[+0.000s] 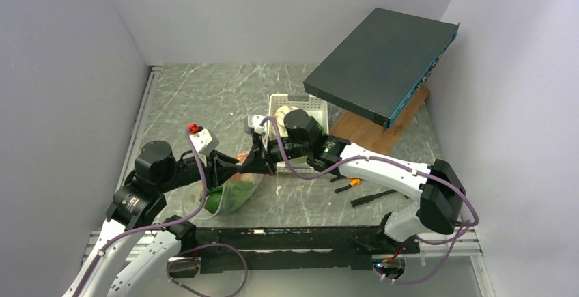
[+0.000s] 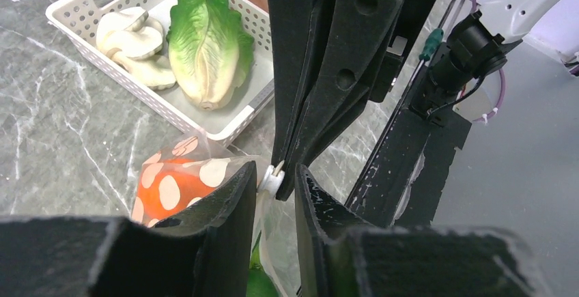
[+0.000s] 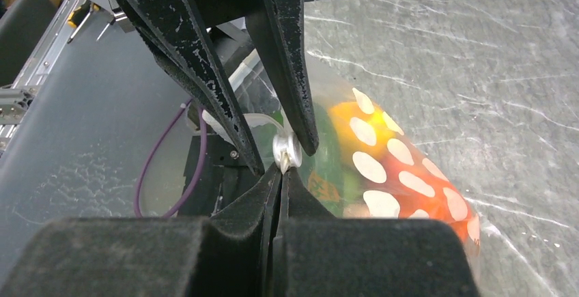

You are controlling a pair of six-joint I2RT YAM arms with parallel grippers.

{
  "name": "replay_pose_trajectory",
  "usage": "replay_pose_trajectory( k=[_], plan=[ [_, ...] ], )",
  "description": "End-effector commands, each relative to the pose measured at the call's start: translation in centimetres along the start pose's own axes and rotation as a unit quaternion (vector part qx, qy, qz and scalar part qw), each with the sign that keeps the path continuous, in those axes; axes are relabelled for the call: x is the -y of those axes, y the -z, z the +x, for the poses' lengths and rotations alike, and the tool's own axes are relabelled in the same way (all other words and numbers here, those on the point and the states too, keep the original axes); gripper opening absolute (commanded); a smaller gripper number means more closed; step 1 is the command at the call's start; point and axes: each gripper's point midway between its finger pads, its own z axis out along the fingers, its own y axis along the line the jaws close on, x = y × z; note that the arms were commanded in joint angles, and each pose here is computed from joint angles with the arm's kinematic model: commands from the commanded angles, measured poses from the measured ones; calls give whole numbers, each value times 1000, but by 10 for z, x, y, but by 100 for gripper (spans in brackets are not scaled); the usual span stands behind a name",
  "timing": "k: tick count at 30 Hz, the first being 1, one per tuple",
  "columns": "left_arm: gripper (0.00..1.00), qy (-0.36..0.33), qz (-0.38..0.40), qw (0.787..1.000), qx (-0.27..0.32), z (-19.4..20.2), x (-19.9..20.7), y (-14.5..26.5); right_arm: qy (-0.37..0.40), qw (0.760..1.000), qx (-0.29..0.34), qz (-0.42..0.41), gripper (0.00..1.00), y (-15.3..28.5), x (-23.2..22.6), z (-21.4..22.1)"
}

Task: Place the food in the zip-top bag and seal the zipper
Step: Zip the zipper food storage bag at the center of the board.

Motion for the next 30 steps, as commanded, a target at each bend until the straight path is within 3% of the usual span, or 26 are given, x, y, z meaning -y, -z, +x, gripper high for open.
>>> replay_pose_trajectory(
  k=[1,4,13,22,30],
  plan=[
    [28,-3,10,1000,2,-2,5,2,44,998,43,-9,0,6,-8,-38],
    [24,-3,3,1000,-3,0,4,4,44,998,44,-7,0,6,-7,-38],
    [33,-2,8,1000,-17,7,5,5,36,998,45,-6,0,3,-5,-39],
    [7,-2,1,1000,-29,8,0,3,20,998,61,25,0,4,4,-44],
    [3,0,-15,999,-41,16,-4,5,-41,991,110,66,0,9,11,-58]
  ],
)
